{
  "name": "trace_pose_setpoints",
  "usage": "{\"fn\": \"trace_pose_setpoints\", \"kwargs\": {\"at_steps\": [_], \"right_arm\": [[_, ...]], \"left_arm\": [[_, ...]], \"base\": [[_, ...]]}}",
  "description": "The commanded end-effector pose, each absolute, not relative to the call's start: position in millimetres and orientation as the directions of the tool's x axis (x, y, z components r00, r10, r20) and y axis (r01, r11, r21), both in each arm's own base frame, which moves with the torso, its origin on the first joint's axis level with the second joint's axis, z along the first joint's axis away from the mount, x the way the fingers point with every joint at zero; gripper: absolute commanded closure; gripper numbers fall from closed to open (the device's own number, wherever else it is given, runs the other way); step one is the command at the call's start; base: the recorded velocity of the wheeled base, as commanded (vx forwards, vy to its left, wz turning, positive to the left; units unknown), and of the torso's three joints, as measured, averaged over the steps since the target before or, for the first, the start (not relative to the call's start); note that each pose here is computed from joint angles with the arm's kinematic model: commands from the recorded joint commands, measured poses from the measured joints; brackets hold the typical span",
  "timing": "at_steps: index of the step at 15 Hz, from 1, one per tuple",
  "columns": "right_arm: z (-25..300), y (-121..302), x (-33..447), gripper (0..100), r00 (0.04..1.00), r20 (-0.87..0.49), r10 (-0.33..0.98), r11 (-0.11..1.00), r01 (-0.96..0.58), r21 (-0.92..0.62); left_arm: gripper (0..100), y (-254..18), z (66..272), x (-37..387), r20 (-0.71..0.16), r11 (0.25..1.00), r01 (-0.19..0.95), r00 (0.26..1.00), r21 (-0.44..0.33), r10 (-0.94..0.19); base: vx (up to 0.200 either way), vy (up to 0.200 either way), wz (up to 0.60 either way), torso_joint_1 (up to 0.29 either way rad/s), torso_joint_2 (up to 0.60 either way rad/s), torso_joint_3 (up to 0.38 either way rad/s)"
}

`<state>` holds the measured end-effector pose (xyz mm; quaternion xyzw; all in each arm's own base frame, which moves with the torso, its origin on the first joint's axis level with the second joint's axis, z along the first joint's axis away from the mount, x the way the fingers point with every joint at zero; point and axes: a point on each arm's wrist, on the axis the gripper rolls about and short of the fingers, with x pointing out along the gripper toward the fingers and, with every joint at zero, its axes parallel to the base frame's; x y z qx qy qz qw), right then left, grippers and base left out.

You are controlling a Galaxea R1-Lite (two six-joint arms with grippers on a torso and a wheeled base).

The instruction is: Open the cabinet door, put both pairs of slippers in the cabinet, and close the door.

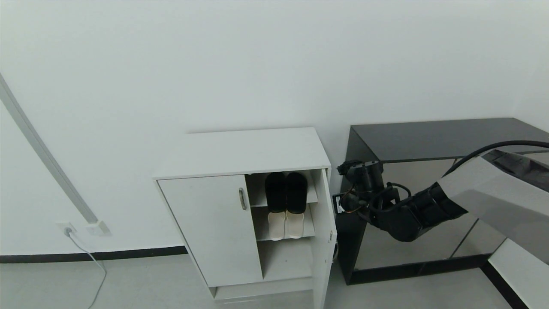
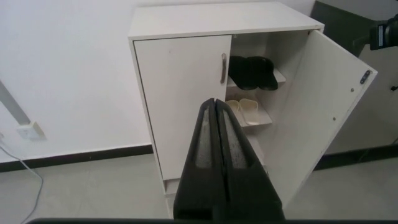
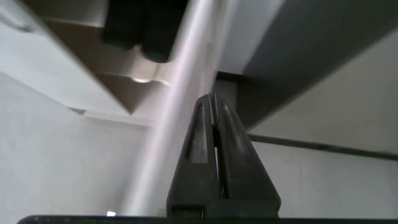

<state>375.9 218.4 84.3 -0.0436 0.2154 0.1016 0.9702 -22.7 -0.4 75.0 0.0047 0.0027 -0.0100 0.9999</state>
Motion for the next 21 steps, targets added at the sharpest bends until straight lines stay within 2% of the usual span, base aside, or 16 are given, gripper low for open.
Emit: {"fn": "trace_pose_setpoints", "kwargs": {"at_steps": [1,7,11,18,21], "right_arm": [[70,220,380,100,0.875,-0.452,0.172,0.975,-0.218,-0.051],[67,227,380,100,0.865,-0.453,0.216,0.966,-0.256,-0.027],[72,247,368,100,0.831,-0.439,0.341,0.937,-0.341,0.083],[77,260,358,100,0.801,-0.294,0.522,0.852,-0.468,0.236],[78,252,345,100,0.790,-0.281,0.544,0.838,-0.496,0.228]], "left_arm": [[100,0,75,-23,-0.006,1.000,0.020,1.000,0.009,-0.020],[100,0,75,-23,-0.006,1.000,0.020,1.000,0.009,-0.020],[100,0,75,-23,-0.006,1.000,0.020,1.000,0.009,-0.020],[100,0,75,-23,-0.006,1.000,0.020,1.000,0.009,-0.020],[100,0,75,-23,-0.006,1.000,0.020,1.000,0.009,-0.020]], "base": [[0.000,0.000,0.00,0.000,0.00,0.000],[0.000,0.000,0.00,0.000,0.00,0.000],[0.000,0.000,0.00,0.000,0.00,0.000],[0.000,0.000,0.00,0.000,0.00,0.000],[0.000,0.000,0.00,0.000,0.00,0.000]]}}
